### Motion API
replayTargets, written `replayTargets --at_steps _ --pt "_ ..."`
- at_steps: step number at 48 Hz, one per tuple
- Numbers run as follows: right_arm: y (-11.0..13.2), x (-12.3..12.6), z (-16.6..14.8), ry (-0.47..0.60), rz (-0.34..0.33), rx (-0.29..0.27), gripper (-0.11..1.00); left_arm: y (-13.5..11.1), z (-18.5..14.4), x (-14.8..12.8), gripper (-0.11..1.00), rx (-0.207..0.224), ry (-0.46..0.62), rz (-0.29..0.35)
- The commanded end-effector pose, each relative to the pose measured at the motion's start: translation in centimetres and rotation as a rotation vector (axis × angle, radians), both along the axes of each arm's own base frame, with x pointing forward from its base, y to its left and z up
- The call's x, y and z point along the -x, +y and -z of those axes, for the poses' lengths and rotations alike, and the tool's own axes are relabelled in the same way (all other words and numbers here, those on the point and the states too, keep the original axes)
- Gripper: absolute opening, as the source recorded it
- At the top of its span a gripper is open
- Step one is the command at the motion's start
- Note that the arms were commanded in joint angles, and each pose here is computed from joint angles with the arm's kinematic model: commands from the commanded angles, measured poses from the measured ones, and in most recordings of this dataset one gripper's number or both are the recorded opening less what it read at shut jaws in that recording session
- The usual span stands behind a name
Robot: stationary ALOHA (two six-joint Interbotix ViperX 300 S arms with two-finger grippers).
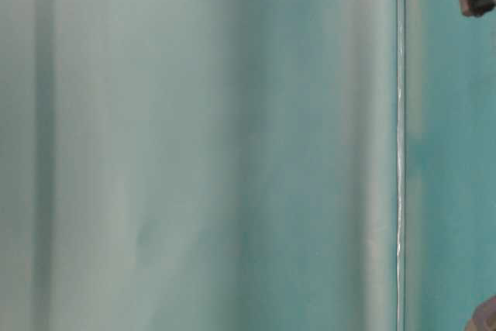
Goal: Insert the wire through the hole in the metal fitting marked with a red label. (retake)
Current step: 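Move the left gripper to the bracket and close on the protruding wire tip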
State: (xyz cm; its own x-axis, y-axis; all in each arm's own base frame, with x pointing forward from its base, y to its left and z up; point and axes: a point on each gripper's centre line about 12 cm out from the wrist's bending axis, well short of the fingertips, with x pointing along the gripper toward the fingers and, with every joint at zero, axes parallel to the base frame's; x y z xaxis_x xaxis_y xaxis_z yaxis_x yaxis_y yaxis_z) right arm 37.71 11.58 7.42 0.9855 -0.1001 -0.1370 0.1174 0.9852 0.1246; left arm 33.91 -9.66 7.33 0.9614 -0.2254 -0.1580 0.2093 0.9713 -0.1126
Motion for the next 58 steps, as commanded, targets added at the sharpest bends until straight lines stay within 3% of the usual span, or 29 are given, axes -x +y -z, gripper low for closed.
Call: replayTargets --at_steps 1,11,35,58 --pt "0.0 -0.4 -0.8 -0.024 0.004 -0.008 0.02 0.0 -0.7 -0.6 0.35 0.009 -0.026 -0.005" --pt "0.0 -0.4 -0.8 -0.022 0.003 -0.008 0.02 0.1 -1.2 -1.0 0.33 0.014 -0.044 -0.009" --pt "0.0 -0.3 -0.6 -0.02 0.003 -0.007 0.02 0.0 -1.9 -0.9 -0.03 0.014 -0.066 -0.002" --pt "0.0 -0.4 -0.5 -0.015 0.004 -0.006 0.02 -0.3 -2.0 -0.8 -0.1 0.007 -0.069 0.013"
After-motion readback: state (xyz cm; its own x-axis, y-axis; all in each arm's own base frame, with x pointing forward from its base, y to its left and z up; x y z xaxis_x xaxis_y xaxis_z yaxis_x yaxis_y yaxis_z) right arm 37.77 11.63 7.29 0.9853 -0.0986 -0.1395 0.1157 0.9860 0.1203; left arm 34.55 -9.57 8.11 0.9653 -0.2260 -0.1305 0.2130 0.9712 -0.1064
